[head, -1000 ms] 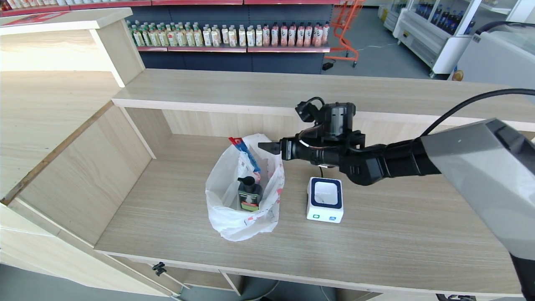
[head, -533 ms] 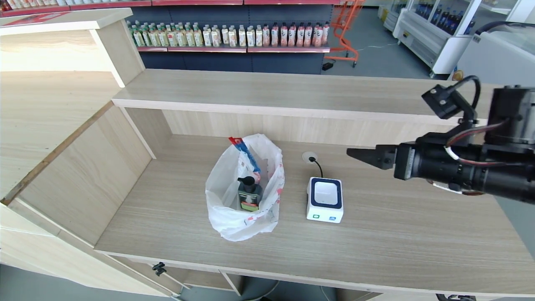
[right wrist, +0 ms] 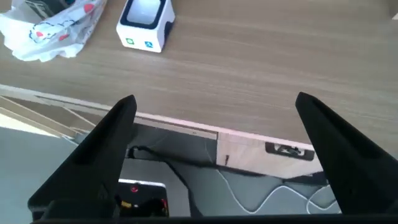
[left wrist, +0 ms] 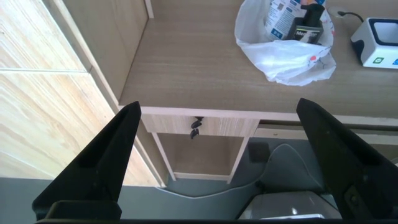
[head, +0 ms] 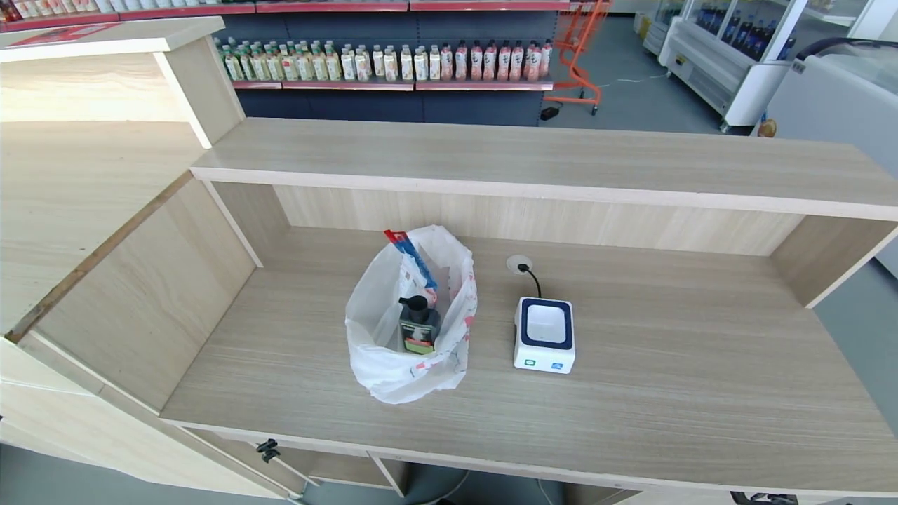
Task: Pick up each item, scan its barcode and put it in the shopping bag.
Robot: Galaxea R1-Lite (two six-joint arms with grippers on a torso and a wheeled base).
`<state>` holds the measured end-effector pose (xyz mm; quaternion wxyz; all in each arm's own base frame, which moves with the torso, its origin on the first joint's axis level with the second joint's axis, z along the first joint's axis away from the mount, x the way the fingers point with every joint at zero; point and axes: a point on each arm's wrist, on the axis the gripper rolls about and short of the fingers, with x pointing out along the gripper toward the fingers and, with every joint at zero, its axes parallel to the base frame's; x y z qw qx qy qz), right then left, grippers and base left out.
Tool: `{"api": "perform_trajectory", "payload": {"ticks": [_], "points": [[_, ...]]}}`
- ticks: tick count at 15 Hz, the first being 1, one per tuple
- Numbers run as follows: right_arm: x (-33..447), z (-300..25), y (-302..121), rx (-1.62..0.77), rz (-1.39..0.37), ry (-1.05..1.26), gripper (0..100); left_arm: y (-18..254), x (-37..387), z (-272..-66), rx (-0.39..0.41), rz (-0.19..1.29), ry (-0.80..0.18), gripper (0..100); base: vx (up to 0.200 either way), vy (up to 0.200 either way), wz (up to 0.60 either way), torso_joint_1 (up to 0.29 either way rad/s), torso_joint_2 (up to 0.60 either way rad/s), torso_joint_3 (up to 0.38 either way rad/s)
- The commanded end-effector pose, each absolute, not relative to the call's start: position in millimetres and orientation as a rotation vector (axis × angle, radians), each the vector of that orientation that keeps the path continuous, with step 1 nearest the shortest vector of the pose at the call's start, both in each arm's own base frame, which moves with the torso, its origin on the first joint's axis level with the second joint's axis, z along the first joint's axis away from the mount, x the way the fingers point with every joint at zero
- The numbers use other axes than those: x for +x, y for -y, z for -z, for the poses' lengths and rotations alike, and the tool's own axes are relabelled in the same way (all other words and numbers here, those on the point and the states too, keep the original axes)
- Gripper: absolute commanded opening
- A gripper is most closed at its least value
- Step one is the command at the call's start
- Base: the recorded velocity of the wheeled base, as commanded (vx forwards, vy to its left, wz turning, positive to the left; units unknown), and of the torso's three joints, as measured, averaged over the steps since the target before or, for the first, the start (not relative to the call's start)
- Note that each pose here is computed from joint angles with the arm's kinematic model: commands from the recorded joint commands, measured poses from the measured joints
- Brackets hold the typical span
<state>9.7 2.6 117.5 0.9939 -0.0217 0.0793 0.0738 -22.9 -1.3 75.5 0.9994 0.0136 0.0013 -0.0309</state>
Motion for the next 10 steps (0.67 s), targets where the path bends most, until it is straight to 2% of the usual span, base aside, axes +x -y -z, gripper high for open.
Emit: {"api": "perform_trajectory", "payload": {"ticks": [1,7,8,10], "points": [[-17.9,-79.1,-1.1,-0.066,0.003,-0.040,100,1.3,-23.0,-75.4,0.028,0.061,-0.002,100,0.000,0.000,0.00,0.000,0.00,0.000],[-22.8,-76.3,0.1,-0.044,0.009,0.007,100,1.3,-23.0,-75.4,0.028,0.061,-0.002,100,0.000,0.000,0.00,0.000,0.00,0.000],[-22.8,-76.3,0.1,-0.048,0.009,0.007,0,1.3,-22.8,-75.5,0.027,0.061,-0.004,100,0.000,0.000,0.00,0.000,0.00,0.000],[-22.8,-76.1,0.1,-0.041,0.009,0.006,0,1.3,-22.8,-75.5,0.027,0.061,-0.004,100,0.000,0.000,0.00,0.000,0.00,0.000]]}}
